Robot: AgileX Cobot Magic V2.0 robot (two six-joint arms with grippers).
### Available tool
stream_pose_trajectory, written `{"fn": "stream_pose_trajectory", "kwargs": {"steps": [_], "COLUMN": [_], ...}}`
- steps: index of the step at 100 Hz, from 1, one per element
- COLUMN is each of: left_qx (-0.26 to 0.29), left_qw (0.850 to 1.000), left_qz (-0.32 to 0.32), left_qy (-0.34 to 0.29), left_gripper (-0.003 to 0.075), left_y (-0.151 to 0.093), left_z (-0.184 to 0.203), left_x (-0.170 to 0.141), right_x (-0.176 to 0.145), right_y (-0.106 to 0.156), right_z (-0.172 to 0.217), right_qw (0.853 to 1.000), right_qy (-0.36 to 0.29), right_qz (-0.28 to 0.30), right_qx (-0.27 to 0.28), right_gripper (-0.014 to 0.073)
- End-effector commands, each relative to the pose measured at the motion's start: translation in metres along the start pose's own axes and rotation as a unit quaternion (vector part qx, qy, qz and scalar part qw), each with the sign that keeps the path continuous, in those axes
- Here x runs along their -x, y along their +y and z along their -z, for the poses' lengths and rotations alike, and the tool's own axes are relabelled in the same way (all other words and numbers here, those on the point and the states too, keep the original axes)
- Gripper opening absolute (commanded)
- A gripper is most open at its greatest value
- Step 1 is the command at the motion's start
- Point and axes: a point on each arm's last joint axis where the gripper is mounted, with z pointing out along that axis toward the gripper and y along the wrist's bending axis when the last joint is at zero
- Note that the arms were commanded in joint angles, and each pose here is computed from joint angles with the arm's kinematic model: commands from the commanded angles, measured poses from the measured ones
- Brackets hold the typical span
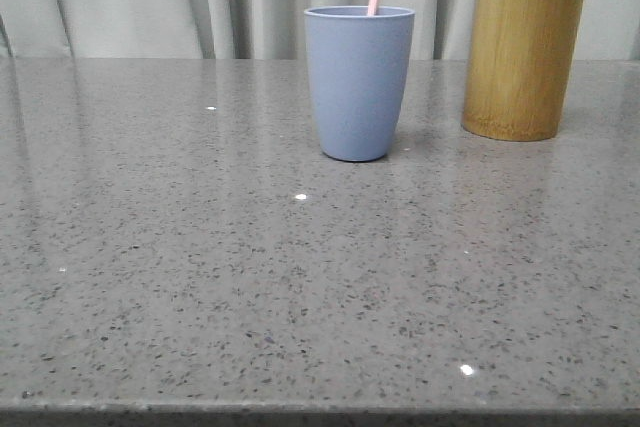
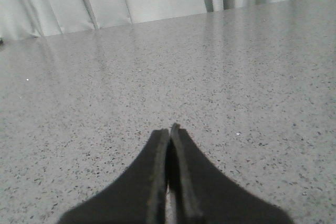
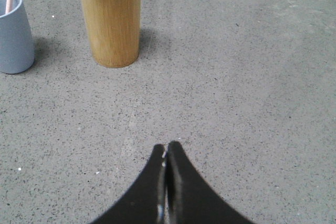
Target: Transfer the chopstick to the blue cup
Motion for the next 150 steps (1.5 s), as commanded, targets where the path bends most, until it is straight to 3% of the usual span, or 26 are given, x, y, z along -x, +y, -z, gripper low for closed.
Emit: {"fn": "stream_pose_trajectory", "kwargs": {"steps": [1, 16, 127, 150], "left_qx": [0.011, 0.012, 0.011, 0.011], "left_qw": [0.996, 0.994, 0.994, 0.994], "left_qz": [0.003, 0.022, 0.028, 0.028], "left_qy": [-0.086, -0.111, -0.105, -0.105], "left_gripper": [-0.0019, -0.0019, -0.0019, -0.0019], "left_y": [0.002, 0.002, 0.002, 0.002], "left_z": [0.006, 0.004, 0.004, 0.004], "left_x": [0.019, 0.015, 0.014, 0.014], "right_x": [0.011, 0.011, 0.010, -0.016], "right_y": [-0.001, -0.001, -0.002, 0.000], "right_z": [0.002, 0.002, 0.002, -0.012], "right_qw": [0.999, 0.999, 0.999, 0.988], "right_qy": [-0.039, -0.039, -0.041, -0.155], "right_qz": [0.007, 0.007, 0.008, 0.019], "right_qx": [-0.009, -0.009, -0.010, -0.013], "right_gripper": [-0.0067, -0.0067, -0.0067, -0.0067]}}
